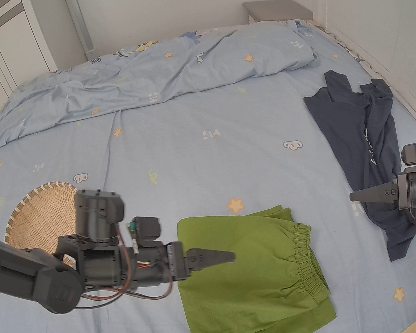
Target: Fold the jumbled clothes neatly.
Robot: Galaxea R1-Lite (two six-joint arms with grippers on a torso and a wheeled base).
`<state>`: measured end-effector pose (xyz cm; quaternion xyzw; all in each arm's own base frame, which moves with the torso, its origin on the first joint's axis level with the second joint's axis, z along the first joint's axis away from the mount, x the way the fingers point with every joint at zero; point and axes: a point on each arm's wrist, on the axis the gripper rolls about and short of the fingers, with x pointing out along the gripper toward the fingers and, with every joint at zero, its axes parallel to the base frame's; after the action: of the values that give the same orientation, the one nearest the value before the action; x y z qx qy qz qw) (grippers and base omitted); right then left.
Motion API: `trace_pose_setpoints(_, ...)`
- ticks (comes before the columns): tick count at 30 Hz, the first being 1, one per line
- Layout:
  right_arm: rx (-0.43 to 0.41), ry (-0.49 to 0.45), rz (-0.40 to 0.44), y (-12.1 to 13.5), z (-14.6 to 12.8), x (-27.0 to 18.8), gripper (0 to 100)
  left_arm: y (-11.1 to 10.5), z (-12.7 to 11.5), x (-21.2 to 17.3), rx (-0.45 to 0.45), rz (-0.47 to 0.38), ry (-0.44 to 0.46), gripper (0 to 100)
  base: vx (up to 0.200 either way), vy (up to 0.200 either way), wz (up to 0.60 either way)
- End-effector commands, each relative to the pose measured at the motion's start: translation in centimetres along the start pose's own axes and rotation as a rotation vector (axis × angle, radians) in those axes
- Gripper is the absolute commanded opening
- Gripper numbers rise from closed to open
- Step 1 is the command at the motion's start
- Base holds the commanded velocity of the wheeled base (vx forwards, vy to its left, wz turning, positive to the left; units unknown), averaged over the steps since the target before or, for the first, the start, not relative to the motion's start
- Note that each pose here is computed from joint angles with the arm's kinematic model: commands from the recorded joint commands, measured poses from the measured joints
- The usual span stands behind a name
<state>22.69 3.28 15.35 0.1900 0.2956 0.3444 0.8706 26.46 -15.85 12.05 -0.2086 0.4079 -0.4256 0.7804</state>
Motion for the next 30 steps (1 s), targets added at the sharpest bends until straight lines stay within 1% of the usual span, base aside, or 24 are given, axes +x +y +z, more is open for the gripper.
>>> trace_pose_setpoints(1,-0.021,-0.016,0.015,0.9,0.0,-0.6,100,5.8,-1.7,-5.0,-0.209,0.053,-0.029,100,0.0,0.0,0.0)
trace_pose_setpoints(4,-0.026,-0.018,0.018,1.1,0.0,-0.7,100,6.7,-1.9,-5.0,-0.237,0.061,-0.021,100,0.0,0.0,0.0)
trace_pose_setpoints(7,-0.026,-0.018,0.018,1.1,0.0,-0.7,100,8.1,-2.9,-3.5,-0.263,0.084,0.034,100,0.0,0.0,0.0)
trace_pose_setpoints(9,-0.025,-0.017,0.018,1.1,0.0,-0.7,100,8.7,-3.4,-2.5,-0.246,0.081,0.064,100,0.0,0.0,0.0)
trace_pose_setpoints(12,-0.025,-0.017,0.018,1.0,0.0,-0.7,100,8.6,-4.0,-1.0,-0.213,0.065,0.108,100,0.0,0.0,0.0)
trace_pose_setpoints(16,-0.026,-0.018,0.018,1.1,0.0,-0.7,100,8.8,-4.7,0.7,-0.21,0.051,0.152,100,0.0,0.0,0.0)
trace_pose_setpoints(21,-0.023,-0.014,0.018,1.0,-0.1,-0.6,100,8.5,-4.5,2.3,-0.177,0.014,0.138,100,0.0,0.0,0.0)
trace_pose_setpoints(24,-0.024,-0.013,0.018,1.0,-0.1,-0.6,100,8.2,-4.2,3.1,-0.183,-0.007,0.118,100,0.0,0.0,0.0)
trace_pose_setpoints(26,-0.025,-0.016,0.017,1.0,-0.1,-0.7,100,7.8,-3.6,3.8,-0.189,-0.035,0.087,100,0.0,0.0,0.0)
trace_pose_setpoints(30,-0.025,-0.016,0.017,1.0,-0.1,-0.7,100,7.3,-3.6,4.6,-0.197,-0.061,0.079,100,0.0,0.0,0.0)
